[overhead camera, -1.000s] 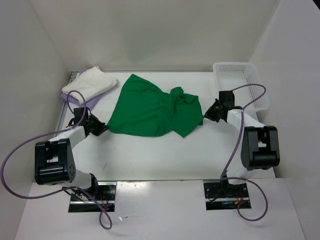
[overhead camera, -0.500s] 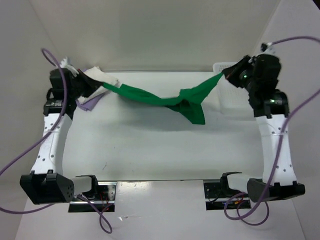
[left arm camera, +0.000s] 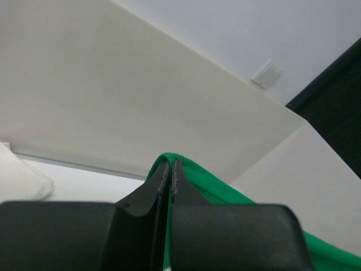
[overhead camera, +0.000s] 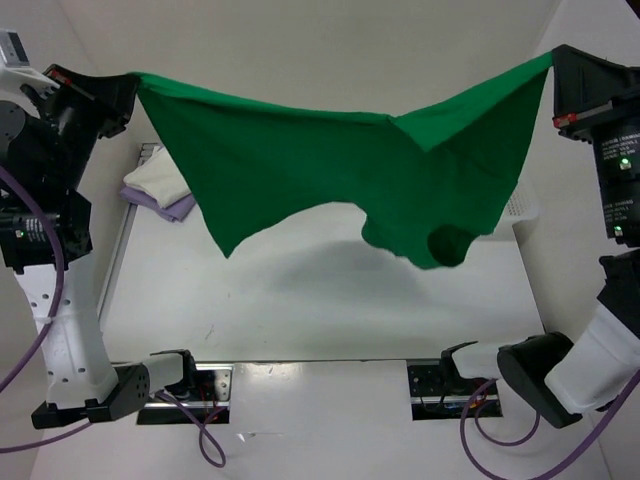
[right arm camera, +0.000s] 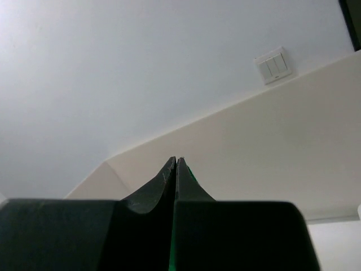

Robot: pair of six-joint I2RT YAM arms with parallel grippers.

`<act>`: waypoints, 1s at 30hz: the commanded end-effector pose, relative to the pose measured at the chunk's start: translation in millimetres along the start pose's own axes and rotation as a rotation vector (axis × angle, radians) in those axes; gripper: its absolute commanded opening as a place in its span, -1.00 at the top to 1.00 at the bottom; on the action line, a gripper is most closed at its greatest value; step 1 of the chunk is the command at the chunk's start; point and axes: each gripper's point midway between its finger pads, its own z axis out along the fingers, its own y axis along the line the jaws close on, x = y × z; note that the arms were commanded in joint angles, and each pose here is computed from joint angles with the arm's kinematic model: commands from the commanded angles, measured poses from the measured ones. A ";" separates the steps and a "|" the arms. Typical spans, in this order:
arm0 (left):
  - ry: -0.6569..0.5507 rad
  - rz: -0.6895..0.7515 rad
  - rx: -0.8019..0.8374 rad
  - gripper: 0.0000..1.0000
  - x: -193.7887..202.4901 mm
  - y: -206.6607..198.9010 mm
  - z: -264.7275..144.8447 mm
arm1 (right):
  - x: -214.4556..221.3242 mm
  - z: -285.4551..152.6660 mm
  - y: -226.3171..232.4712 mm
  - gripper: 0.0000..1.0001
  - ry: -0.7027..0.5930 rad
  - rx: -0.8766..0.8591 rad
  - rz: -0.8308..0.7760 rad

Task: Fold and stack the t-shirts
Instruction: Flatten out the tshirt

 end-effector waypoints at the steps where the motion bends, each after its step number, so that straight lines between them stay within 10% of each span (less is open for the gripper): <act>1: 0.092 -0.006 -0.126 0.99 44.4 57.4 33.7 | 75.7 72.4 -24.2 1.00 0.134 0.054 -0.062; 15: 0.316 -0.109 -0.346 0.99 190.6 194.2 118.7 | 302.1 210.6 -162.4 1.00 0.507 0.208 -0.110; 30: 0.126 -0.161 -0.143 0.99 80.1 132.3 162.2 | 155.0 183.6 -90.8 1.00 0.258 0.005 0.025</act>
